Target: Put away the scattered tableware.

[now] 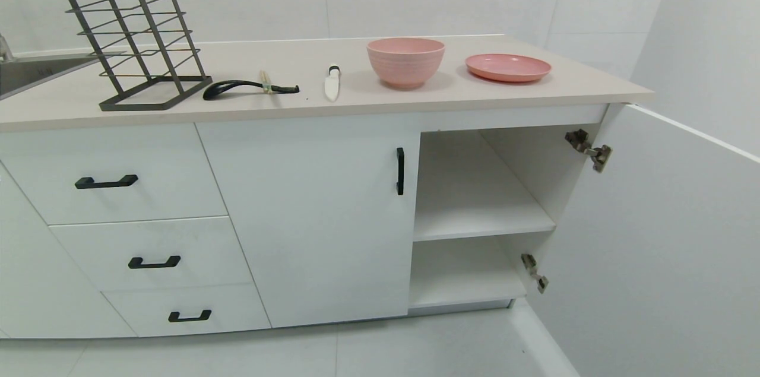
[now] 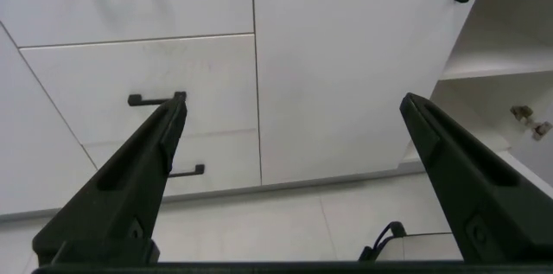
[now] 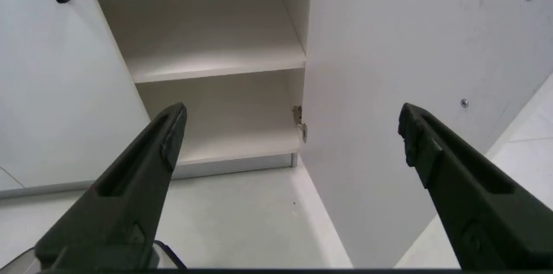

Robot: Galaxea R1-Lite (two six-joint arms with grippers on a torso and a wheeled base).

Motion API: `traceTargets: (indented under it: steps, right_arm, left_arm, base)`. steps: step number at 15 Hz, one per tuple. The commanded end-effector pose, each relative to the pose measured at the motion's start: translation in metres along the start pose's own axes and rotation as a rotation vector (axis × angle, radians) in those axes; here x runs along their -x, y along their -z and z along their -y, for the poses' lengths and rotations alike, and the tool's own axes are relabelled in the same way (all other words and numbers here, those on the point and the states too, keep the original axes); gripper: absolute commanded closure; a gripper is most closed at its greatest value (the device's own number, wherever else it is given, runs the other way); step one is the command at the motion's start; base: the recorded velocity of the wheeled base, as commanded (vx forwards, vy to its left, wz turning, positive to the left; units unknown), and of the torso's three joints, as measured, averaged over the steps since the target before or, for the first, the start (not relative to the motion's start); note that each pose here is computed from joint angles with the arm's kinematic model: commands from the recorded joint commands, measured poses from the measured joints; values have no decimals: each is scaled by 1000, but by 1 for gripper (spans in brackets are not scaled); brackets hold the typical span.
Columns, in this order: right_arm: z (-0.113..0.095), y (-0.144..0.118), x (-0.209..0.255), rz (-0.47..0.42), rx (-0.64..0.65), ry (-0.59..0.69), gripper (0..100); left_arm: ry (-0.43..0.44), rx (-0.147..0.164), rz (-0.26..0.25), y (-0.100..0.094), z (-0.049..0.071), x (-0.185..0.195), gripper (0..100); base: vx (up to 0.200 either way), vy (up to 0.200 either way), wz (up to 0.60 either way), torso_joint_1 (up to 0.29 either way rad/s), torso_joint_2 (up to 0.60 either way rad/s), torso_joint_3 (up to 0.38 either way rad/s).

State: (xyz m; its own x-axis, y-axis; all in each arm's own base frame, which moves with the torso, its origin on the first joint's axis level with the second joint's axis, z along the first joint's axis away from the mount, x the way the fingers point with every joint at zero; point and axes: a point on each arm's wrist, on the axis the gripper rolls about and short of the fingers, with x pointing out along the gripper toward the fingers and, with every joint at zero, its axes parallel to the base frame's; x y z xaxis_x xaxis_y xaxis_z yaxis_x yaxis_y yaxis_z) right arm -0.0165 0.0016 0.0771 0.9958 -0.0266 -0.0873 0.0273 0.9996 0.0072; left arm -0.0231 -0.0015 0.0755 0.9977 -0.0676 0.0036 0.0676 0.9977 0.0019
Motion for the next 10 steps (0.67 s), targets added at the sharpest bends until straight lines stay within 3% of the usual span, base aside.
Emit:
traceTargets:
  steps: [1,4,8,10]
  right_arm:
    - [0,0,0,-5,0,-1,0]
    - [0,0,0,-5,0,-1,0]
    - [0,0,0,-3,0,-1,0]
    - [0,0,0,-6,0,-1,0]
  left_arm:
    - [0,2,-2,0,0,0,0]
    - [0,3,-2,0,0,0,0]
    - [-3,-1,-4,0,0,0,0]
    - [-3,0,-4,0,0,0,0]
  base:
    - [200,0,0,2,2,2]
    - [200,0,0,4,4,2]
    - [0,0,0,0,0,0]
    - [0,-200,0,0,2,2]
